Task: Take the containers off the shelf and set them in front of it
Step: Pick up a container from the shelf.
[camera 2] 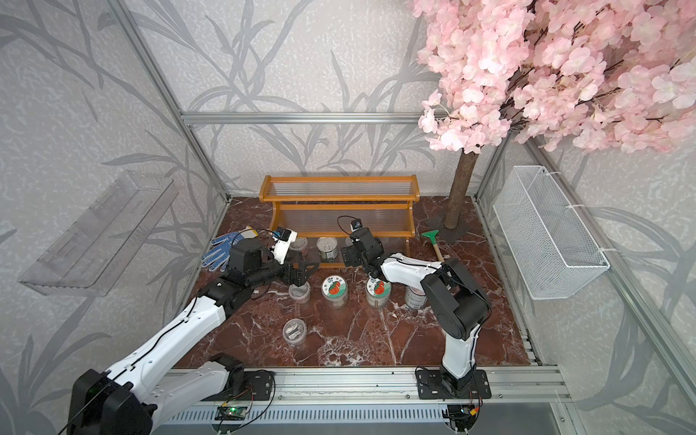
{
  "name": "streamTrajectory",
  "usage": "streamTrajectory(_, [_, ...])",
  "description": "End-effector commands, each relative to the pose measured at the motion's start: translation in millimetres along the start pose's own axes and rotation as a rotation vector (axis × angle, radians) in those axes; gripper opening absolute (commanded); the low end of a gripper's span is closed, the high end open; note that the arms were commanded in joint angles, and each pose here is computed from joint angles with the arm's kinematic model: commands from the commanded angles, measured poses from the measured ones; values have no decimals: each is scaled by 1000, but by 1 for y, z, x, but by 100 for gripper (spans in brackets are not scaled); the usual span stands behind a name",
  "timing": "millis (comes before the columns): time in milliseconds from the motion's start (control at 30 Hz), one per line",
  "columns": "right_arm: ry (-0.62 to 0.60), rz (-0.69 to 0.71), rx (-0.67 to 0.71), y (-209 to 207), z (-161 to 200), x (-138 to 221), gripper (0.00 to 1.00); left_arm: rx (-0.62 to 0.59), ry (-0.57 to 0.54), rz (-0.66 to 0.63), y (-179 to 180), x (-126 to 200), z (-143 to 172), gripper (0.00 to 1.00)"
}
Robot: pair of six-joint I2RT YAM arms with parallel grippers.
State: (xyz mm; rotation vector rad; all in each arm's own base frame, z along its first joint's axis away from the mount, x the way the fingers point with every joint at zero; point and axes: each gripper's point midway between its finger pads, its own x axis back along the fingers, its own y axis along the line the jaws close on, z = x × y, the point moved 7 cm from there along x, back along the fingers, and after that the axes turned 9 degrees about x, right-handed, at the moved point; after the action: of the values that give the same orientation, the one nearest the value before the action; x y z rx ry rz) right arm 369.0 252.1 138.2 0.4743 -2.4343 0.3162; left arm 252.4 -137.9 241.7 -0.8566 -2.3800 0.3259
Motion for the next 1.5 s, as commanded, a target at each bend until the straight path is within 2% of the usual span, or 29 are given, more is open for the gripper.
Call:
streamTrajectory(0, [-76, 71, -61, -9, -22, -2, 99, 5, 11, 10, 1, 0, 5, 100])
streamTrajectory(200, [-162, 77, -111, -8, -27, -9, 99, 4, 21, 8, 2, -2, 7, 100])
streamTrajectory(500, [-174, 109, -121, -9, -25, -21, 100, -1, 28, 8, 3, -3, 8, 100])
streamTrajectory(600, [-171, 96, -97, -8, -24, -21, 96, -1, 32, 10, 4, -4, 9, 100])
streamTrajectory(733, [-182, 70, -86, -6, -21, -15, 85, -1, 35, 15, 4, -5, 10, 100])
streamTrajectory(867, [-189, 52, -72, -5, -20, -8, 79, -2, 41, 19, 5, -8, 10, 100])
streamTrajectory(1100, [-214, 31, -18, 0, -22, 9, 78, -3, 43, 25, 5, -10, 9, 100])
streamTrajectory(1467, [-222, 0, -8, 2, -14, 32, 76, -2, 48, 33, 6, -12, 12, 100])
